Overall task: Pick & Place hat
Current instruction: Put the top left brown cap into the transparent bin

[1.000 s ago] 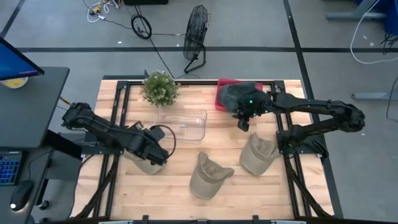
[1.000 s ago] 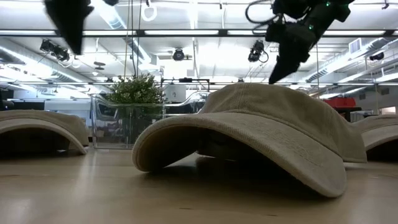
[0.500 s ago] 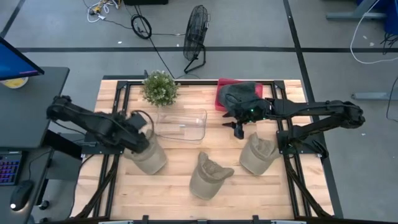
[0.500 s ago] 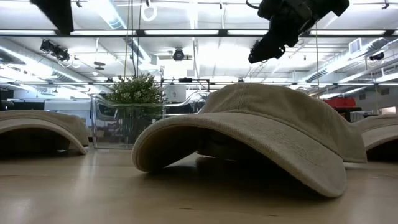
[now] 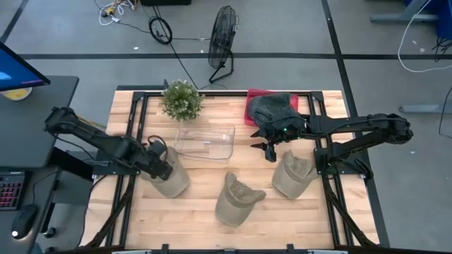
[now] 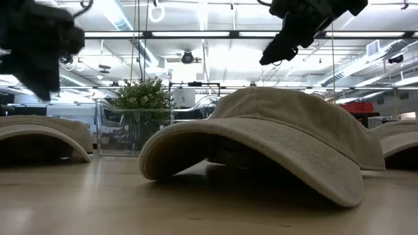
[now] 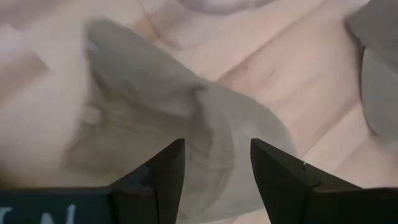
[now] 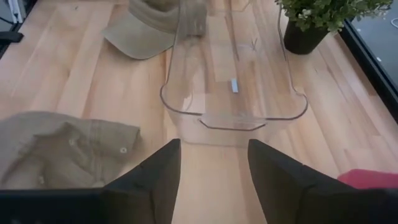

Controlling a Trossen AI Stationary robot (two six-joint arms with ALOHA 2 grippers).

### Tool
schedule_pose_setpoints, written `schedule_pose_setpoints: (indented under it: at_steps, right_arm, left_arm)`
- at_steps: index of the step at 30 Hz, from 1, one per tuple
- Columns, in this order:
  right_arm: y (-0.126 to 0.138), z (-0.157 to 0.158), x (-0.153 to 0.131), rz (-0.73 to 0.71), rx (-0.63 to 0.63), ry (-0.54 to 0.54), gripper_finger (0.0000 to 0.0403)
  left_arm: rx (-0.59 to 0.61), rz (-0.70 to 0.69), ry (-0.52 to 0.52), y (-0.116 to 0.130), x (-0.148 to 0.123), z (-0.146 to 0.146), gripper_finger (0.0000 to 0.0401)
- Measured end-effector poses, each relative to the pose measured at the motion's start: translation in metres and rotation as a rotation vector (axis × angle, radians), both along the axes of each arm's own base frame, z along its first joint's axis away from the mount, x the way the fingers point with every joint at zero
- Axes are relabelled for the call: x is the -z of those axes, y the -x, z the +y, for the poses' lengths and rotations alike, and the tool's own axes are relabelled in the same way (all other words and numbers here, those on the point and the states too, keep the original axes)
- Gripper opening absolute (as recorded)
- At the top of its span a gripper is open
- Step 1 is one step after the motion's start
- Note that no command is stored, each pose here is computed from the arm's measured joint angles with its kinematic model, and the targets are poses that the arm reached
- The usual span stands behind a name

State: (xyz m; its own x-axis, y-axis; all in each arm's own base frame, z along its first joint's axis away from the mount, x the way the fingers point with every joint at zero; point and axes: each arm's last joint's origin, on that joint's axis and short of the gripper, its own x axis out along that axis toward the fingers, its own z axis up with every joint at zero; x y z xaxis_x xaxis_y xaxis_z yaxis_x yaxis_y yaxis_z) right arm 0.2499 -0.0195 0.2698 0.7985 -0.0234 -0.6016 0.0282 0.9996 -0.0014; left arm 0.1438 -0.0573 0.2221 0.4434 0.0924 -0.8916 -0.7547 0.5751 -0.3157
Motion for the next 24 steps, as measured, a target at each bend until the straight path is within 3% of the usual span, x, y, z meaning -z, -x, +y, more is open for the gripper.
schedule_pose_setpoints:
  at_steps: [8, 19, 24]
  right_arm:
    - [-0.004, 0.0, 0.002, -0.007, 0.0, 0.001, 0.0192]
    - [-0.019, -0.002, 0.024, 0.078, 0.0, -0.006, 0.0192]
    - [-0.021, -0.002, 0.027, 0.085, 0.0, -0.007, 0.0192]
  left_arm:
    - [-0.035, 0.127, 0.001, 0.0, 0.036, -0.001, 0.0186]
    - [-0.08, 0.152, -0.005, -0.011, 0.049, -0.006, 0.0186]
    - [-0.07, 0.126, 0.025, -0.014, 0.041, -0.008, 0.0181]
